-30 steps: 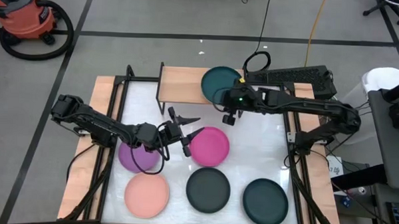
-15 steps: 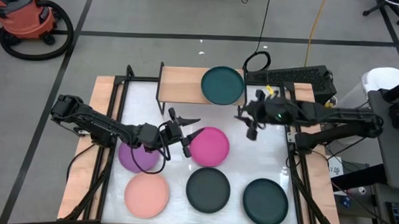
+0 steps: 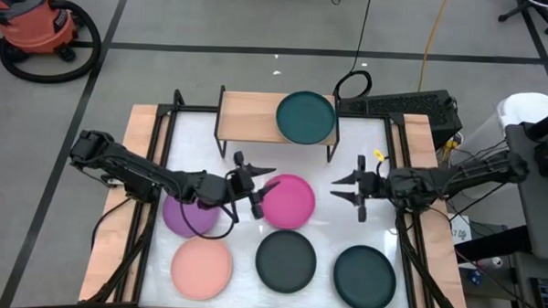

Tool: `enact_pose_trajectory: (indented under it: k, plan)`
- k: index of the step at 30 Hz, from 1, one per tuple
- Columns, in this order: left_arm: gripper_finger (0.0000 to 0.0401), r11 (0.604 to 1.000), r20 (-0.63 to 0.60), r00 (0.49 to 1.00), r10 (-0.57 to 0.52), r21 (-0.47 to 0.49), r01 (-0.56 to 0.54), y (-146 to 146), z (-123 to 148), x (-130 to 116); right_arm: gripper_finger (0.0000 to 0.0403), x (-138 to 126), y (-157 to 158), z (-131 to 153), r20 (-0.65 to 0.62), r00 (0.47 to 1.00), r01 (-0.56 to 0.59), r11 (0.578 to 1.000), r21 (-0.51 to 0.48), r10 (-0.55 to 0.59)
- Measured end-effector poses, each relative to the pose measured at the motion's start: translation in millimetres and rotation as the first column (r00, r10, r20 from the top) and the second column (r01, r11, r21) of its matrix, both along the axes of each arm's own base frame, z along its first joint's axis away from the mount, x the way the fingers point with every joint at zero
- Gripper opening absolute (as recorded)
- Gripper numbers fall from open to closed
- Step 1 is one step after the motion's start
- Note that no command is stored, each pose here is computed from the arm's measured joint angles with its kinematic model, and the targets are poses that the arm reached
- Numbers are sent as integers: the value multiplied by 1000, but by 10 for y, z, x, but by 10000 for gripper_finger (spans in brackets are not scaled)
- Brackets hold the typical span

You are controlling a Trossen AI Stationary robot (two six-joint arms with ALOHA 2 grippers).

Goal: Place and stack plates onto a shelf
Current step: Stack the purple plate on top of the dark green plate on the shelf

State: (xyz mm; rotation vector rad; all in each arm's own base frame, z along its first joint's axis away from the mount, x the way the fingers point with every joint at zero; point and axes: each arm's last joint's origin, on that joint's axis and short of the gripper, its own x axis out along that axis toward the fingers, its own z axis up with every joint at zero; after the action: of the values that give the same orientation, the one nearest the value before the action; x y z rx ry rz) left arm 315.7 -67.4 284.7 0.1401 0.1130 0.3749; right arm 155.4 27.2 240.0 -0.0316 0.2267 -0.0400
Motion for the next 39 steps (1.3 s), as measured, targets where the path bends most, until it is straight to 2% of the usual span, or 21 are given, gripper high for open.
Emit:
enact_pose_trajectory:
  k: [3,7,11,13,16,19,22,26,31,34,39]
  plan:
    - [177,1000,-147,989,7,-2,-7,-8,101,30,114,-72,8,-81,9,1000,-11,1000,10,11]
    - [177,998,-378,925,-33,-62,10,-14,239,-3,114,-136,9,-160,15,1000,-14,999,44,13]
    - [177,981,-561,823,-87,-192,-26,-6,231,-147,114,-166,6,-199,23,1000,-17,998,58,15]
    - [177,959,-647,755,-109,-268,-91,-14,159,-253,114,-172,5,-207,24,1000,-13,997,74,12]
    - [177,916,-749,655,-102,-327,-232,-55,9,-422,114,-173,5,-206,25,1000,-13,997,76,11]
    - [177,855,-794,603,-69,-358,-374,-119,-176,-550,114,-173,5,-206,25,1000,-14,997,76,12]
    - [177,791,-787,615,-43,-403,-460,-211,-287,-610,114,-173,5,-206,25,1000,-13,997,77,11]
    - [177,741,-804,595,-14,-407,-534,-309,-452,-633,114,-170,6,-189,42,999,-15,997,81,12]
    - [177,703,-858,514,-8,-371,-607,-370,-699,-612,114,-168,7,-169,64,998,-13,993,119,6]
    - [177,694,-896,445,15,-311,-649,-381,-849,-592,114,-167,7,-170,63,998,-10,989,144,1]
    - [177,684,-922,386,35,-259,-682,-376,-1024,-522,114,-173,34,-170,63,998,-24,984,177,13]
